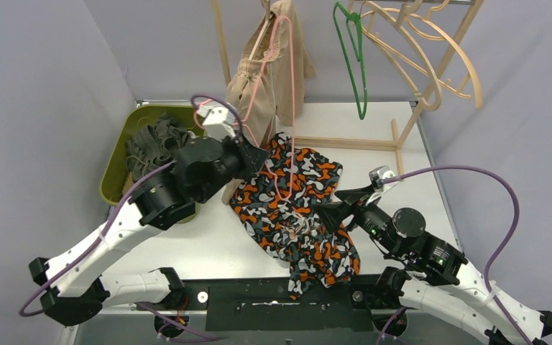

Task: Remove the shorts from the hanger
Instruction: Place the hanger on the clothes rod.

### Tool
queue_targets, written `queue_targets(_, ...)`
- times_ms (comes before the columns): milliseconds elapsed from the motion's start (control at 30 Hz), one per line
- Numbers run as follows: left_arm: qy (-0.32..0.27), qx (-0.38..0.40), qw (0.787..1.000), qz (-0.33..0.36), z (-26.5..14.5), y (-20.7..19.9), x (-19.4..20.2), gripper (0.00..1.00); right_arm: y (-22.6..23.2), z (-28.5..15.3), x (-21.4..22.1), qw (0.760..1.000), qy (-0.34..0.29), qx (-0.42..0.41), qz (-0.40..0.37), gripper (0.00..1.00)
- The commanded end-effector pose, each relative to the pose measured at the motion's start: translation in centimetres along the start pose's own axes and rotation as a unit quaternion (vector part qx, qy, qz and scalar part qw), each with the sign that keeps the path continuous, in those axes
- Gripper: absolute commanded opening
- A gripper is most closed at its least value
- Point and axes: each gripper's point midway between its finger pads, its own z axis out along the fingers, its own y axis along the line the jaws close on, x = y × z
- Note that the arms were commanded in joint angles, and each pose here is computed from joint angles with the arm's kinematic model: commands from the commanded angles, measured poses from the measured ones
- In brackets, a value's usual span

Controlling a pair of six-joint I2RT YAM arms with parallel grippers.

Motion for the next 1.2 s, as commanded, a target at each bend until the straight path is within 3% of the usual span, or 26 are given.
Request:
queue_targets(0, 0.056, -0.071, 0.995, 0.033, 0.2, 1.8, 2.1, 0.00, -0.8, -0.7, -3.2, 0.998, -0.052, 0.030, -0.024, 0.85)
queue_targets(167, 0.082, -0.099, 0.991, 0.041, 1.1, 0.0, 3.8, 0.00, -1.9, -0.3, -3.0, 0.995, -0.040, 0.061, -0.062, 0.86)
queue_targets(367, 0.110, -0.158, 0.980, 0.052, 3.4, 0.9, 6.1, 0.00, -2.5, 0.3, -3.1, 0.992, -0.034, 0.080, -0.089, 0.87)
queue_targets(600, 0.087, -0.213, 0.971, 0.068, 7.1, 2.3, 4.3, 0.00, -3.1, 1.0, -1.5, 0.992, -0.013, 0.091, -0.090, 0.87)
queue_targets(900, 0.125, -0.259, 0.952, 0.107, 11.6, 2.8, 6.0, 0.00, -2.0, 4.3, -0.2, 0.994, -0.010, 0.090, -0.067, 0.88)
queue_targets(1067, 0.135, -0.257, 0.951, 0.105, 12.6, 2.4, 6.7, 0.00, -1.5, 7.1, 1.9, 0.984, -0.003, 0.147, -0.096, 0.89)
queue_targets(1167, 0.139, -0.254, 0.952, 0.099, 12.6, 2.2, 7.1, 0.00, -2.5, 7.7, 2.1, 0.968, -0.016, 0.226, -0.111, 0.89)
